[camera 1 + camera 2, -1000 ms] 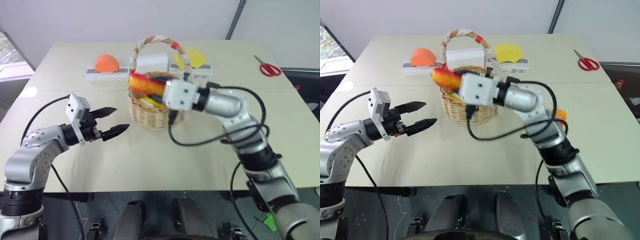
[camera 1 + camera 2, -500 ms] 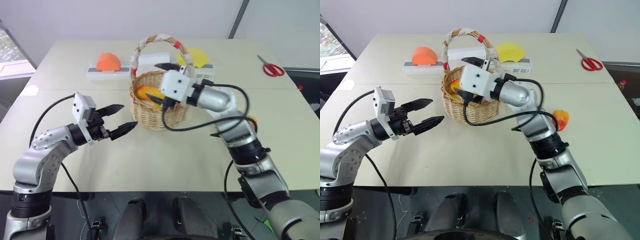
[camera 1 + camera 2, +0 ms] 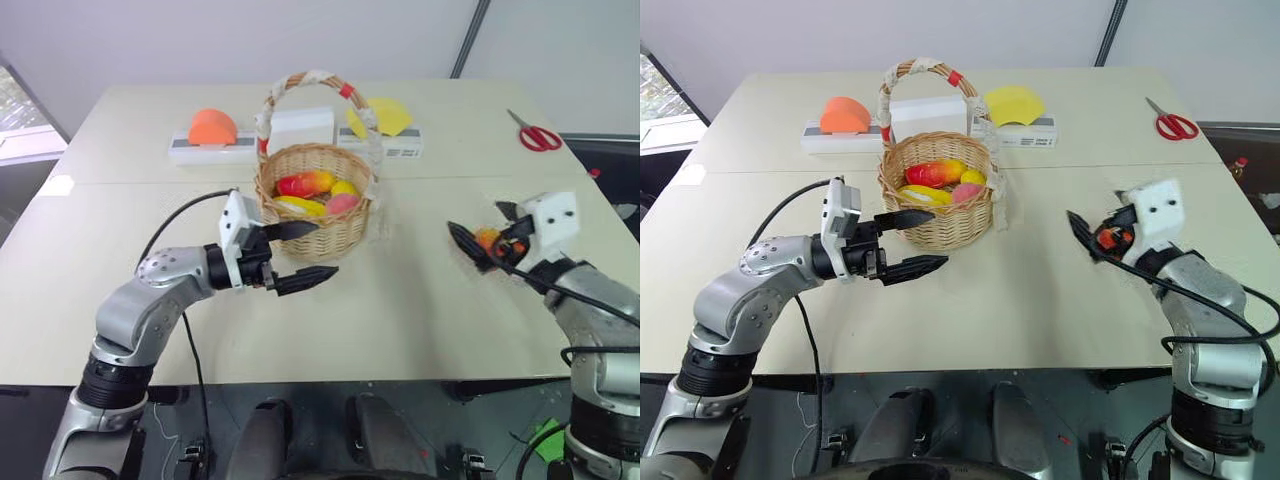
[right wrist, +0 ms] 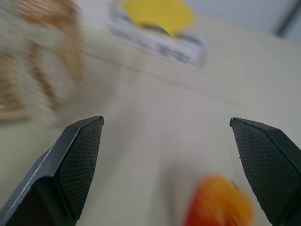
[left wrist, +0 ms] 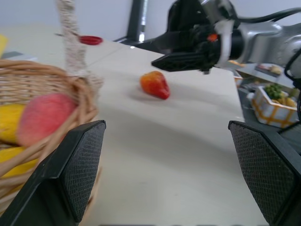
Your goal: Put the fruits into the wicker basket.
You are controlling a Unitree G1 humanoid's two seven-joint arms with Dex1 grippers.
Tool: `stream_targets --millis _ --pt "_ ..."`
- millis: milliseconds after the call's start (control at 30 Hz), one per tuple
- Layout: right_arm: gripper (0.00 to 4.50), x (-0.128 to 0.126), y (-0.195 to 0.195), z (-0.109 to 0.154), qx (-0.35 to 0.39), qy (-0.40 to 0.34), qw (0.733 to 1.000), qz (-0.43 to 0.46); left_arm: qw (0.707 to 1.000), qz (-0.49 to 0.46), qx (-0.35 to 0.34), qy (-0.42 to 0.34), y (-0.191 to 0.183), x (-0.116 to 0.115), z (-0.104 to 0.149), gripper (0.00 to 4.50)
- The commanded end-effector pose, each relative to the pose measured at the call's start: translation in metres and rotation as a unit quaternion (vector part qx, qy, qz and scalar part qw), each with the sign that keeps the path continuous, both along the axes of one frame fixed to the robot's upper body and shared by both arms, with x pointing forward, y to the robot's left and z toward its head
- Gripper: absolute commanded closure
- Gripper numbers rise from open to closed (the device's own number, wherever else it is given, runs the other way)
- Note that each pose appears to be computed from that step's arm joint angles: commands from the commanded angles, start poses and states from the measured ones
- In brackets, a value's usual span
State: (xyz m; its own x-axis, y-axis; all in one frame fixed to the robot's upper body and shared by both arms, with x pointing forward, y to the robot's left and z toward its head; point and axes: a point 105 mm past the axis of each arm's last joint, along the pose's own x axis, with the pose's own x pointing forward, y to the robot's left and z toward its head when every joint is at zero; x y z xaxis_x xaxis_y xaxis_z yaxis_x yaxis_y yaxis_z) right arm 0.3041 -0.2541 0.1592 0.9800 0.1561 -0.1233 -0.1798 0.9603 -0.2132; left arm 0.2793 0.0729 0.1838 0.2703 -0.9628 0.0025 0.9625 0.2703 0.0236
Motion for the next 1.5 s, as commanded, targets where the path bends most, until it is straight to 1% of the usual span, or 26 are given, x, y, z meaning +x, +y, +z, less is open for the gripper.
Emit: stream_targets --millis 33,167,233,400,467,533,567,667,700,800,833,867,900,967,1000,1033,1067,1133,1200,1267,1400,1467,1500 --pt "0.02 0.003 -0.018 -0.008 0.010 -0.005 0.998 -0.058 1.000 -0.021 -0.006 -0.022 -0.006 -0.002 0.008 0.00" --pt "0.02 0.014 -0.023 -0.019 0.039 0.002 0.996 -0.077 0.999 -0.028 -0.008 -0.022 -0.009 -0.002 0.008 0.00" --pt "0.02 0.020 -0.027 -0.023 0.040 0.008 0.995 -0.088 0.999 -0.027 -0.008 -0.023 -0.009 -0.002 0.008 0.00" --pt "0.02 0.031 -0.037 -0.045 0.047 0.047 0.991 -0.117 0.999 -0.019 -0.006 -0.026 -0.005 -0.003 0.008 0.00" --pt "0.02 0.033 -0.036 -0.047 0.056 0.049 0.990 -0.116 1.000 -0.015 -0.005 -0.027 -0.004 -0.003 0.008 0.00" --pt "0.54 0.035 -0.033 -0.045 0.066 0.043 0.991 -0.111 1.000 -0.010 -0.005 -0.029 -0.002 -0.002 0.008 0.00" --pt "0.89 0.036 -0.031 -0.042 0.067 0.037 0.991 -0.108 1.000 -0.007 -0.005 -0.029 -0.001 -0.002 0.008 0.00" --pt "2.42 0.038 -0.020 -0.025 0.058 0.008 0.995 -0.078 0.999 0.004 -0.005 -0.031 0.003 -0.001 0.007 0.00" --pt "2.70 0.038 -0.012 -0.017 0.048 -0.004 0.997 -0.055 0.999 0.013 -0.006 -0.032 0.006 0.001 0.007 0.00" --pt "2.70 0.035 0.023 0.006 -0.005 -0.037 0.999 0.038 0.998 0.048 -0.010 -0.039 0.018 0.007 0.009 0.00" --pt "2.70 0.031 0.050 0.020 -0.018 -0.061 0.992 0.105 0.996 0.072 -0.010 -0.043 0.027 0.012 0.009 0.00" --pt "2.70 0.026 0.068 0.028 -0.026 -0.076 0.985 0.151 0.995 0.088 -0.010 -0.046 0.033 0.015 0.009 0.00" --pt "2.70 0.016 0.099 0.042 -0.021 -0.099 0.969 0.227 0.993 0.109 -0.011 -0.048 0.043 0.018 0.008 0.00" --pt "2.70 -0.003 0.143 0.059 -0.004 -0.118 0.935 0.334 0.989 0.138 -0.008 -0.048 0.059 0.020 0.007 0.00" --pt "2.70 -0.010 0.162 0.066 0.002 -0.122 0.918 0.376 0.987 0.151 -0.004 -0.049 0.066 0.021 0.006 0.00" --pt "2.70 -0.014 0.172 0.069 0.004 -0.122 0.910 0.397 0.986 0.158 -0.001 -0.050 0.071 0.021 0.005 0.00" --pt "2.70 -0.012 0.186 0.071 0.003 -0.123 0.903 0.411 0.985 0.166 0.002 -0.050 0.076 0.020 0.005 0.00" --pt "2.70 0.006 0.213 0.073 -0.010 -0.133 0.907 0.400 0.983 0.174 0.006 -0.054 0.079 0.019 0.004 0.00" --pt "2.70 0.028 0.230 0.077 0.011 -0.128 0.926 0.355 0.982 0.178 0.002 -0.061 0.077 0.017 0.006 0.00" --pt "2.70 0.043 0.236 0.076 0.017 -0.122 0.939 0.320 0.981 0.182 -0.005 -0.065 0.075 0.016 0.008 0.00" --pt "2.70 0.062 0.241 0.074 0.024 -0.115 0.953 0.280 0.979 0.191 -0.018 -0.069 0.071 0.014 0.010 0.00" --pt "1.72 0.066 0.242 0.074 0.031 -0.114 0.954 0.275 0.978 0.194 -0.023 -0.068 0.069 0.012 0.009 0.00" --pt "1.43 0.066 0.244 0.076 0.033 -0.118 0.953 0.278 0.978 0.195 -0.024 -0.068 0.068 0.011 0.008 0.00"
